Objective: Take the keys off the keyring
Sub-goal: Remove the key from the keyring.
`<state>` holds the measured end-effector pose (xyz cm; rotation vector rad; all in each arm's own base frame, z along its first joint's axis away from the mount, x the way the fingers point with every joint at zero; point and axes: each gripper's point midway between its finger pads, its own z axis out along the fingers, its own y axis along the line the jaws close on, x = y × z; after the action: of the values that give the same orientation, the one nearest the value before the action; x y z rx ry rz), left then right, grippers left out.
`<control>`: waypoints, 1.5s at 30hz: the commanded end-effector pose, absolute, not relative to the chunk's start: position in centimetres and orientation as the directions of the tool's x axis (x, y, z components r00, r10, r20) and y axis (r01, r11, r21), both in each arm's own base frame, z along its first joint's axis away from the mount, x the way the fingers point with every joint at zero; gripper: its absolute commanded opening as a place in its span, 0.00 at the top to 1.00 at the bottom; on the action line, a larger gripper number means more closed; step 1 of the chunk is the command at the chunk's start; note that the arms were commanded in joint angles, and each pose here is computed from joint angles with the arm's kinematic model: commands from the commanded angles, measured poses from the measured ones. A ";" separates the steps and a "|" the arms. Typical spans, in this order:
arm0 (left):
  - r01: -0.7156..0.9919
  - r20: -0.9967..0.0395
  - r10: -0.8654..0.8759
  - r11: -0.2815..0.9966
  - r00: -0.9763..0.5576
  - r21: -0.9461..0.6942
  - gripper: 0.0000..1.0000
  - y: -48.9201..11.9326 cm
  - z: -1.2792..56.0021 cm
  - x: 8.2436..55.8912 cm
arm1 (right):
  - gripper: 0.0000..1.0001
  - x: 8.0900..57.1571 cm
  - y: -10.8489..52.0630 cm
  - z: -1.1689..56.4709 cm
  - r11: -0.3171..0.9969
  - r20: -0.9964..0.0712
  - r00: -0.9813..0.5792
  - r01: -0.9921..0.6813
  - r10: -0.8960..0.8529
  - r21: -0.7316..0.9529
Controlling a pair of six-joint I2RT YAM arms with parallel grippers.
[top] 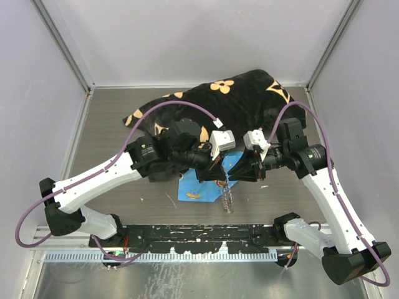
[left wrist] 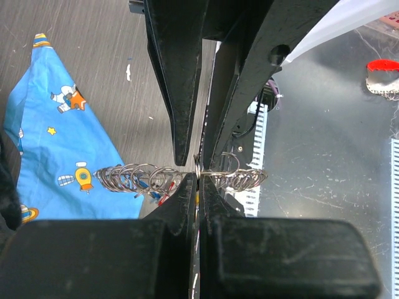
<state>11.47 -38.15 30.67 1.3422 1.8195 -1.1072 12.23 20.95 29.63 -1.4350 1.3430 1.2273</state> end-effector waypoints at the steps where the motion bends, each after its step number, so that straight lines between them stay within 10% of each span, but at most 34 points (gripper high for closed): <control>1: 0.966 -0.907 0.333 0.080 -0.258 -0.246 1.00 -39.3 34.4 11.6 | 0.77 11.6 21.2 30.6 -0.145 -0.984 -0.003 -0.989 -0.176 0.029; 9: 0.964 -0.910 0.320 0.082 -0.265 -0.252 1.00 -39.5 34.3 11.7 | 0.99 11.6 21.2 31.1 -0.143 -0.985 0.006 -0.989 -0.175 0.019; 24: 0.963 -0.966 -0.162 0.143 -0.204 -0.227 0.70 -35.7 38.1 12.3 | 0.99 10.9 21.0 32.3 -0.158 -0.991 -0.019 -0.987 -0.130 0.040; 45: 0.947 -0.852 -0.436 -0.005 -0.291 -0.322 0.72 -36.6 37.2 10.5 | 0.99 11.3 20.7 31.8 -0.141 -0.993 -0.054 -0.988 -0.105 0.069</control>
<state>10.67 -36.91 34.68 0.7103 1.2304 -1.5394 11.67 20.57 30.20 -1.3615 1.3381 1.2949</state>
